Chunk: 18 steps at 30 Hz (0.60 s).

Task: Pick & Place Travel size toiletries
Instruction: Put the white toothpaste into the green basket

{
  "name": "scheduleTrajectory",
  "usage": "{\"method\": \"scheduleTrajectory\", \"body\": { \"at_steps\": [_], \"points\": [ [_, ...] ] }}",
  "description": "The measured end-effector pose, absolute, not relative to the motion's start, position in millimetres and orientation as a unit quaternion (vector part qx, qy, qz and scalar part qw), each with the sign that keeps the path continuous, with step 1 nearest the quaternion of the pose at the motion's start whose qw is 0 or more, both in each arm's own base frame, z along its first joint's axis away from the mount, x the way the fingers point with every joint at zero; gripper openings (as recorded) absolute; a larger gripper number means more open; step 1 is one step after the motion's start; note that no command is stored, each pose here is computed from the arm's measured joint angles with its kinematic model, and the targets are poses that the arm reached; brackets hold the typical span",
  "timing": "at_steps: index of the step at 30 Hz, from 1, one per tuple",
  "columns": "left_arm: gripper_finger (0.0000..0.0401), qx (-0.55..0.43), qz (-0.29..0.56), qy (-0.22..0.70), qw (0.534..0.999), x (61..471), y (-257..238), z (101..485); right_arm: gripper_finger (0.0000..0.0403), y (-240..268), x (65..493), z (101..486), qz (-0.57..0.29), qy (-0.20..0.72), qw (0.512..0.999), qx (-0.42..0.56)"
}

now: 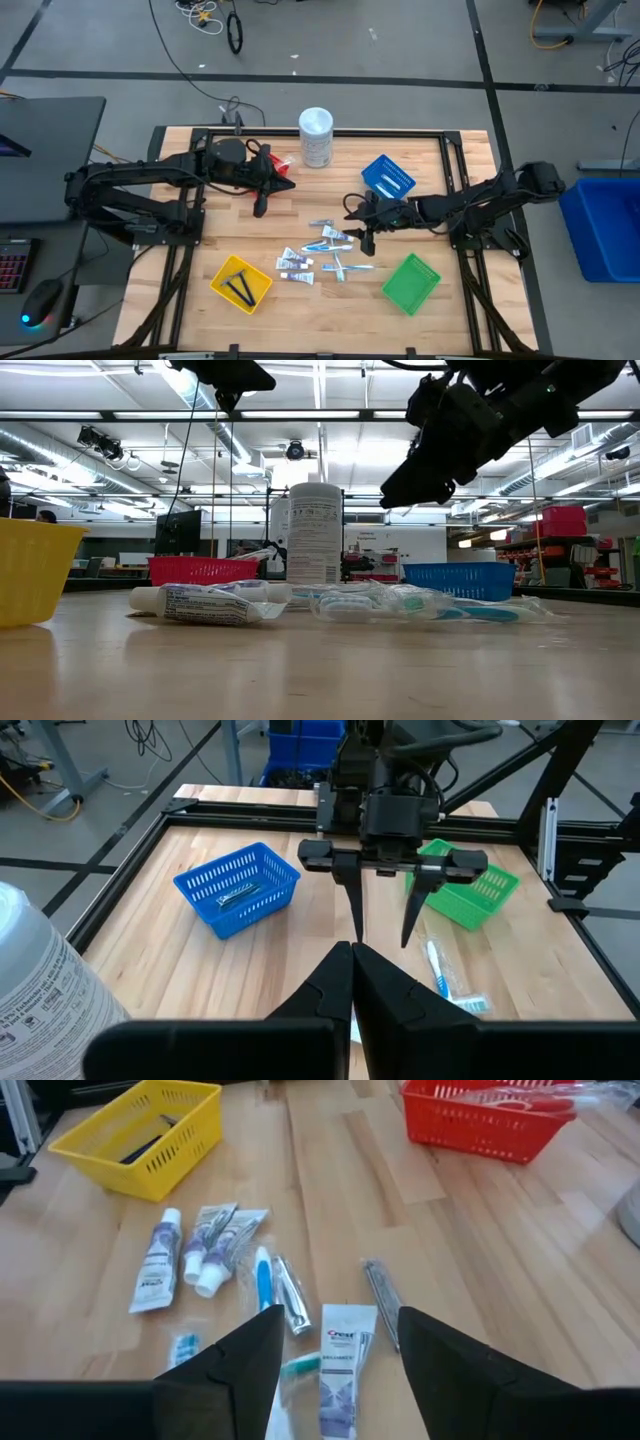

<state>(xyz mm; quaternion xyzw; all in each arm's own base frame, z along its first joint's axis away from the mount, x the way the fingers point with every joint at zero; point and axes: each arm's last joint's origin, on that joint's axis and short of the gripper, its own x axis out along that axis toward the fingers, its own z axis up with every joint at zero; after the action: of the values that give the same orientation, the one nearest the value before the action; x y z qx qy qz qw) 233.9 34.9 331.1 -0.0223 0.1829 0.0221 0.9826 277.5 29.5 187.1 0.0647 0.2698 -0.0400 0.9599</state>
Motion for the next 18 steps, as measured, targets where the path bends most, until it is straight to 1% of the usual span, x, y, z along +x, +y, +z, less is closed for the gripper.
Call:
{"method": "scheduleTrajectory", "body": {
  "at_steps": [6, 11, 14, 18],
  "points": [
    [0.0005, -0.022, 0.022, 0.183, 0.983, 234, 35, 331, 0.0215, 31, 287, 205, -0.027, 0.281, 0.958, 0.046],
    [0.0012, -0.022, 0.022, 0.183, 0.983, 234, 35, 331, 0.0218, 31, 292, 218, -0.021, 0.284, 0.958, 0.020],
    [0.0014, -0.022, 0.022, 0.183, 0.983, 234, 35, 331, 0.0215, 31, 292, 217, -0.021, 0.290, 0.957, 0.019],
    [0.0006, -0.022, 0.022, 0.183, 0.983, 234, 35, 331, 0.0213, 31, 293, 210, -0.025, 0.312, 0.949, 0.025]
  ]
}}
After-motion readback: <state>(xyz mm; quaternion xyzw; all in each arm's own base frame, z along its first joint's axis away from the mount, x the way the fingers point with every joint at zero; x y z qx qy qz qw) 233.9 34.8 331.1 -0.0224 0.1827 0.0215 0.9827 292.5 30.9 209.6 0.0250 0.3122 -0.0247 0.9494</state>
